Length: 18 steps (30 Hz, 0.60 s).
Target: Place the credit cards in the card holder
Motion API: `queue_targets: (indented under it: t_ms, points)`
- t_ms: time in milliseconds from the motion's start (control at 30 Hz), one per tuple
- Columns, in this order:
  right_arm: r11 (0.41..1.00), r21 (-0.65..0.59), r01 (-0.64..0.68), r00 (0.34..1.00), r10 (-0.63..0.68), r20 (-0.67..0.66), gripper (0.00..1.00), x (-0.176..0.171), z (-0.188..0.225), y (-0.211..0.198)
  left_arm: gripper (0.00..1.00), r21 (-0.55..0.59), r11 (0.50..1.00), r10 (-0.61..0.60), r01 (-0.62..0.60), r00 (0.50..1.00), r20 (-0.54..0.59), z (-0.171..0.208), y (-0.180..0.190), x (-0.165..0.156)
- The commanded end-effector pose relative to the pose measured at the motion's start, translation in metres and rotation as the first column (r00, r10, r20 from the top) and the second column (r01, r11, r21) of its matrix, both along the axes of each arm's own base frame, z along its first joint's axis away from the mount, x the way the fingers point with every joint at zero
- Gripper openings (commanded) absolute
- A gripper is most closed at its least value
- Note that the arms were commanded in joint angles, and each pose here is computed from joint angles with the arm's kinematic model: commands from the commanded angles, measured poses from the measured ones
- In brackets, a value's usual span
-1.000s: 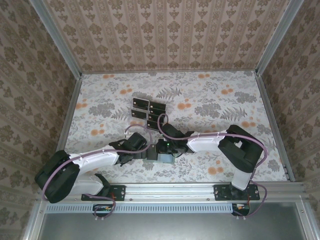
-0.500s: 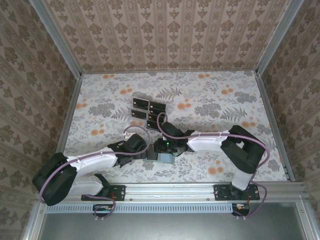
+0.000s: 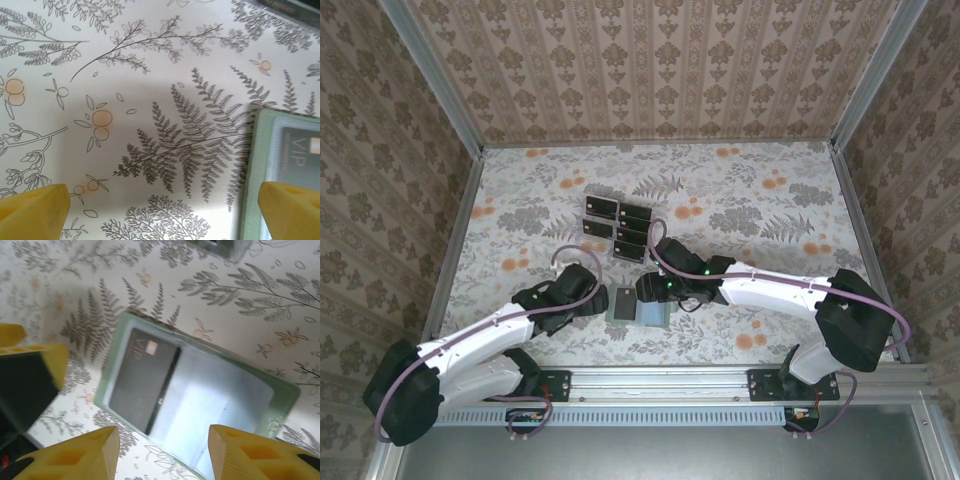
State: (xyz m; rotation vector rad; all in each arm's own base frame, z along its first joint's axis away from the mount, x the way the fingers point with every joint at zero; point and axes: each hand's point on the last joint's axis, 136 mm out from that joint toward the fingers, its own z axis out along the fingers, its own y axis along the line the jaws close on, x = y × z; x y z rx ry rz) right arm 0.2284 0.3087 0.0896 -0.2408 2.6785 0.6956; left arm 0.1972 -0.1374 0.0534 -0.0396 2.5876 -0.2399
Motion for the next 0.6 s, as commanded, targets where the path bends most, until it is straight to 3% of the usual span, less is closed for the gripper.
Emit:
queue_targets:
  t_ms: [0,567]
  points:
    - [0.995,-0.102,-0.019,1.0,0.019,0.0,0.51,0.003,-0.013,-0.01,1.0,-0.02,0.999,-0.027,0.027,1.0,0.005,0.014,-0.008,0.004]
    - [0.963,-0.267,-0.041,0.999,0.04,-0.01,0.49,0.012,-0.041,-0.021,1.0,-0.037,0.996,-0.079,0.078,0.997,-0.013,0.007,-0.033,0.009]
